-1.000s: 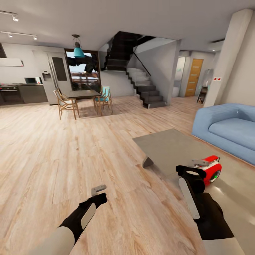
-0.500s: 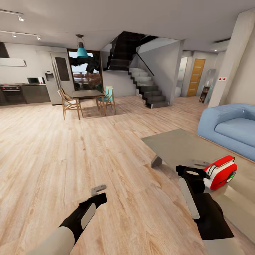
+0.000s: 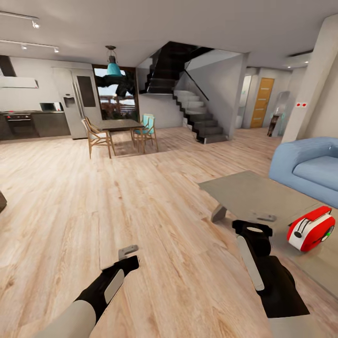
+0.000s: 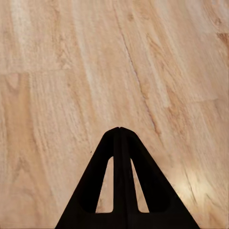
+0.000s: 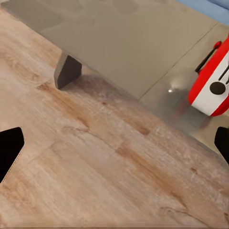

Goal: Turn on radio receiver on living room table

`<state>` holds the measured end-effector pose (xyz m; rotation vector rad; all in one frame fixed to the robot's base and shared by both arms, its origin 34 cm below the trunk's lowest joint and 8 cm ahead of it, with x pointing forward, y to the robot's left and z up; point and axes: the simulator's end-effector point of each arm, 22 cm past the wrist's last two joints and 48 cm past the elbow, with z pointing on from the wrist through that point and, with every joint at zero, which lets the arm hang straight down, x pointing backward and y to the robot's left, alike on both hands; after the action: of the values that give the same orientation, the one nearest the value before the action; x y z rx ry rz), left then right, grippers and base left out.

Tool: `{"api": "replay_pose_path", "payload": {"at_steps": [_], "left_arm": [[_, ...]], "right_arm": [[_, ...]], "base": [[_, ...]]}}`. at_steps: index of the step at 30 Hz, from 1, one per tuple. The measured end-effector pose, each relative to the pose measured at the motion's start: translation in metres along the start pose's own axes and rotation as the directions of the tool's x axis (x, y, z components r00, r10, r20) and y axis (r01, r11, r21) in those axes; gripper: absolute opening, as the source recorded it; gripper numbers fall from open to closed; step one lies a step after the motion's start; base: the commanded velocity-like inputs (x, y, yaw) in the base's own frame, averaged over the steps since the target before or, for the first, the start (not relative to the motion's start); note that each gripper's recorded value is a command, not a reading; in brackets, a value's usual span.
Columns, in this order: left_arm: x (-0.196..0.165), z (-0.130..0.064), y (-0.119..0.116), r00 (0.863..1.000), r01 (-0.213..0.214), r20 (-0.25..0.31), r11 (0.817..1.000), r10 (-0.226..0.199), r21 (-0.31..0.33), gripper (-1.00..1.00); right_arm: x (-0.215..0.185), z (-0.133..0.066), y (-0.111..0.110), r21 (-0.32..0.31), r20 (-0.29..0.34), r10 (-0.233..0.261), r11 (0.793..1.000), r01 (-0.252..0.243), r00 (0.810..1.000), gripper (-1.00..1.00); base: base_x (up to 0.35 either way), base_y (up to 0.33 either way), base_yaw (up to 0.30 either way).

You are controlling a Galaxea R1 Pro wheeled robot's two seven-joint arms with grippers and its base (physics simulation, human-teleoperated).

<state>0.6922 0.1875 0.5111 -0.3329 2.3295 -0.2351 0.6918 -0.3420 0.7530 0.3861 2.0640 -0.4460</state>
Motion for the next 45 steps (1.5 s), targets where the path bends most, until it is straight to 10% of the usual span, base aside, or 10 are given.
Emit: {"api": "replay_pose_path", "payload": {"at_steps": [19,25,34,40,45], "left_arm": [[-0.002,0.0,0.006,1.0,-0.002,0.001,1.0,0.002,-0.008,-1.0],[-0.023,-0.002,0.066,0.999,-0.016,0.039,0.996,0.019,-0.085,-1.0],[-0.04,-0.005,0.09,0.995,-0.014,0.093,0.991,0.026,-0.132,-1.0],[-0.023,-0.018,0.198,0.998,-0.036,0.039,0.949,0.05,-0.312,-1.0],[0.012,-0.049,0.308,0.998,-0.046,0.017,0.877,0.062,-0.478,-1.0]], "right_arm": [[0.004,0.003,-0.001,0.003,-0.01,-0.002,1.0,0.002,1.0,1.0],[0.002,0.008,-0.008,0.023,0.011,0.002,1.0,-0.002,1.0,1.0],[0.044,0.039,-0.005,0.039,-0.021,-0.004,0.999,0.005,1.0,1.0],[0.128,0.09,0.005,-0.022,0.085,-0.053,0.998,0.055,0.995,1.0],[0.189,0.101,-0.008,-0.023,0.054,-0.138,0.99,0.139,0.989,1.0]], "base": [[-0.056,0.296,0.0],[-0.094,0.119,0.0],[-0.005,0.006,0.0],[0.0,0.0,0.0],[0.0,0.0,0.0]]}}
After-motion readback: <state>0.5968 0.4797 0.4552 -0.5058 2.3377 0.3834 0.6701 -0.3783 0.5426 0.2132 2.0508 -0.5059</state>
